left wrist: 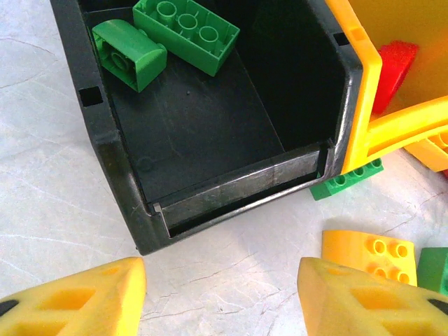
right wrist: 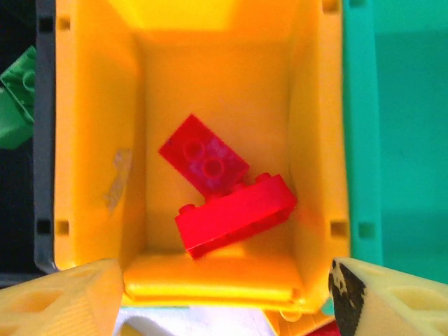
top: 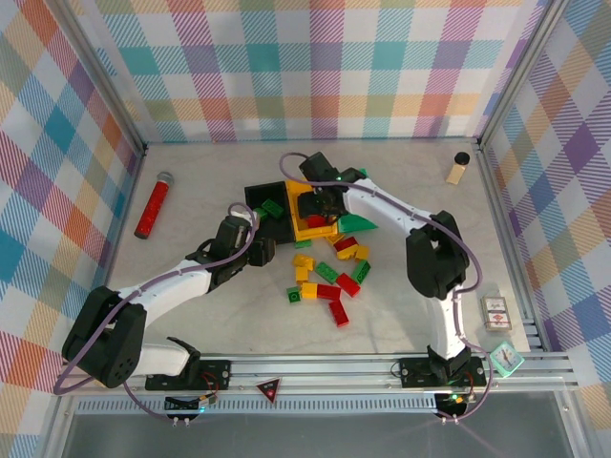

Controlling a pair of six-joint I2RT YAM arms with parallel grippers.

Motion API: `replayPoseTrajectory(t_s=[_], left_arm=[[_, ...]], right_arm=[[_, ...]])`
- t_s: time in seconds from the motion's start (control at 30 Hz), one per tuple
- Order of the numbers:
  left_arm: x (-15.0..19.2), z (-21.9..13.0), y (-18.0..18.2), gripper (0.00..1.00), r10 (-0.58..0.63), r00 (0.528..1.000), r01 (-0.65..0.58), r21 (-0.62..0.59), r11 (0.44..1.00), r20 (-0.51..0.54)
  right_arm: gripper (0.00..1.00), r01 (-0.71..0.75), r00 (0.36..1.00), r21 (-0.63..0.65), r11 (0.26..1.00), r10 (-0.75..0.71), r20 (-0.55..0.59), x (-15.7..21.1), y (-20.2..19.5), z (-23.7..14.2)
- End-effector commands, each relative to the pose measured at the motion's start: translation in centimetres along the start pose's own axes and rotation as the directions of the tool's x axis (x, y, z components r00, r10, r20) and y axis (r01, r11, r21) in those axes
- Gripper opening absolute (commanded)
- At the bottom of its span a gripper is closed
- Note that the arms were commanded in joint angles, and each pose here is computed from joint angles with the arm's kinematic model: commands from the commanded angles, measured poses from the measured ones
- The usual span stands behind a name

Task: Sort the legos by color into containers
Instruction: Place the lego in the container, then pick up the lego from the bottom-center of the table.

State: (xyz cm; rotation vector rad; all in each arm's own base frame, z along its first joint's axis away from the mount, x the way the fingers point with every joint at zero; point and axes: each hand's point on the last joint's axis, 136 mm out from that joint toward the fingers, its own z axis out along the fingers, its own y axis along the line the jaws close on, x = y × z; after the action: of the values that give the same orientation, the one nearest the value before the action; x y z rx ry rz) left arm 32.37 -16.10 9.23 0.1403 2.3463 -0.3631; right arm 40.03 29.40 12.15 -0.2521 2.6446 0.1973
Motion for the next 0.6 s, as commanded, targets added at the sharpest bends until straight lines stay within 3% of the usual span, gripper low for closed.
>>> replayPoseTrajectory(t_s=[0.0, 0.57], left_arm=[[-1.0, -0.1, -0.6, 0.59, -0.011, 1.0, 0.011, 0.018, 1.0, 0.01], [-0.7, 0.0, -1.5, 0.59, -0.016, 1.0, 0.016, 0.071, 0.997, 0.001]], right_arm=[[0.77, 0.019, 1.0, -0.05, 0.999, -0.018, 0.019, 0.9, 0.8, -2.7], [0.75, 0.087, 0.987, -0.078, 0.993, -0.096, -0.126, 14.1, -0.2, -5.2]])
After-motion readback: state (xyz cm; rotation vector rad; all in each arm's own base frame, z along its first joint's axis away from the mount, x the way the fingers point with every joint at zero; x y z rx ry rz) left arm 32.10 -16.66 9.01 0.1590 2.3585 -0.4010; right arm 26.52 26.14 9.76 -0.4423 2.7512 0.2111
